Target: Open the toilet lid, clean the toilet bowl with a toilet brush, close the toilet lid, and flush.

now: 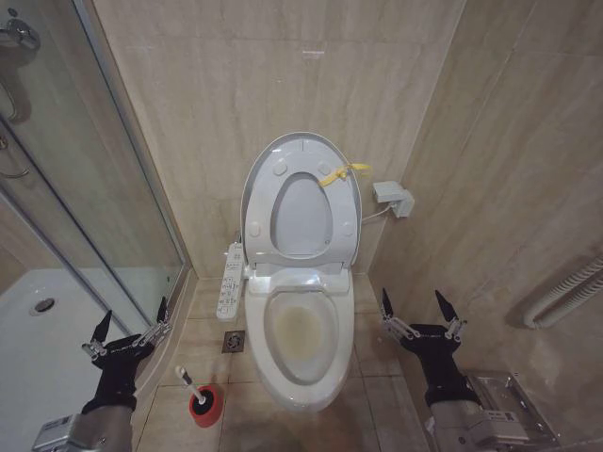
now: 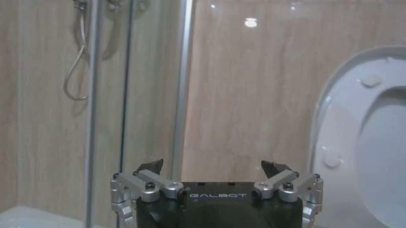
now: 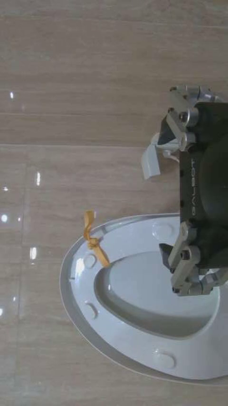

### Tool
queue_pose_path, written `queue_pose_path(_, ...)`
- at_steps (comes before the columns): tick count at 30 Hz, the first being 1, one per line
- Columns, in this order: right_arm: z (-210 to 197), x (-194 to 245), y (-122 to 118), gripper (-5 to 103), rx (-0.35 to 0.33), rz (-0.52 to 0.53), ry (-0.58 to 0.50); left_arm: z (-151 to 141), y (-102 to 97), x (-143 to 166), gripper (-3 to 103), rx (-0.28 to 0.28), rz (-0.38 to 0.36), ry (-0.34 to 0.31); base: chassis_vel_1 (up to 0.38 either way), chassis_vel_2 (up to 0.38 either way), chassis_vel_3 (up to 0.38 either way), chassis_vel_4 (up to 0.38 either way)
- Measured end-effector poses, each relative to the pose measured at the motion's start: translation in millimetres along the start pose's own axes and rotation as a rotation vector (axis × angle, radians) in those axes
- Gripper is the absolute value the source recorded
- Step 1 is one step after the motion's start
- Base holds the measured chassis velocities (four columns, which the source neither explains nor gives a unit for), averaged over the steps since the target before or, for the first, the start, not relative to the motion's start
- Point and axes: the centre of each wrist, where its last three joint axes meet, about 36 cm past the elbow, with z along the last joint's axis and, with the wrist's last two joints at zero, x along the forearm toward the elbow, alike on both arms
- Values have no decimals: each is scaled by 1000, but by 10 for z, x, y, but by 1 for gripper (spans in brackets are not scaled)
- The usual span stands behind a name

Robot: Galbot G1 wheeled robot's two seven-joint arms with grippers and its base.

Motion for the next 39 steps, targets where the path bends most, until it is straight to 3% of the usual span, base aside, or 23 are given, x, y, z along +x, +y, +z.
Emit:
queue_pose_path(4, 0, 0, 0, 100, 0, 0, 0, 11, 8, 83, 100, -61, 80, 20, 0, 0, 0, 0)
queue_pose_path(8, 0, 0, 0, 100, 0, 0, 0, -58, 26, 109, 100, -125, 219, 9, 0, 0, 0, 0)
queue_pose_path(13, 0, 0, 0, 100, 0, 0, 0, -165, -6, 150, 100, -152, 264, -9, 0, 0, 0, 0)
queue_pose_path(26, 0, 0, 0, 100, 0, 0, 0, -193, 8, 276, 100, -191, 273, -22, 0, 0, 0, 0)
queue_pose_path(39, 0, 0, 0, 100, 0, 0, 0, -143, 17, 371, 100, -149, 246, 40, 0, 0, 0, 0)
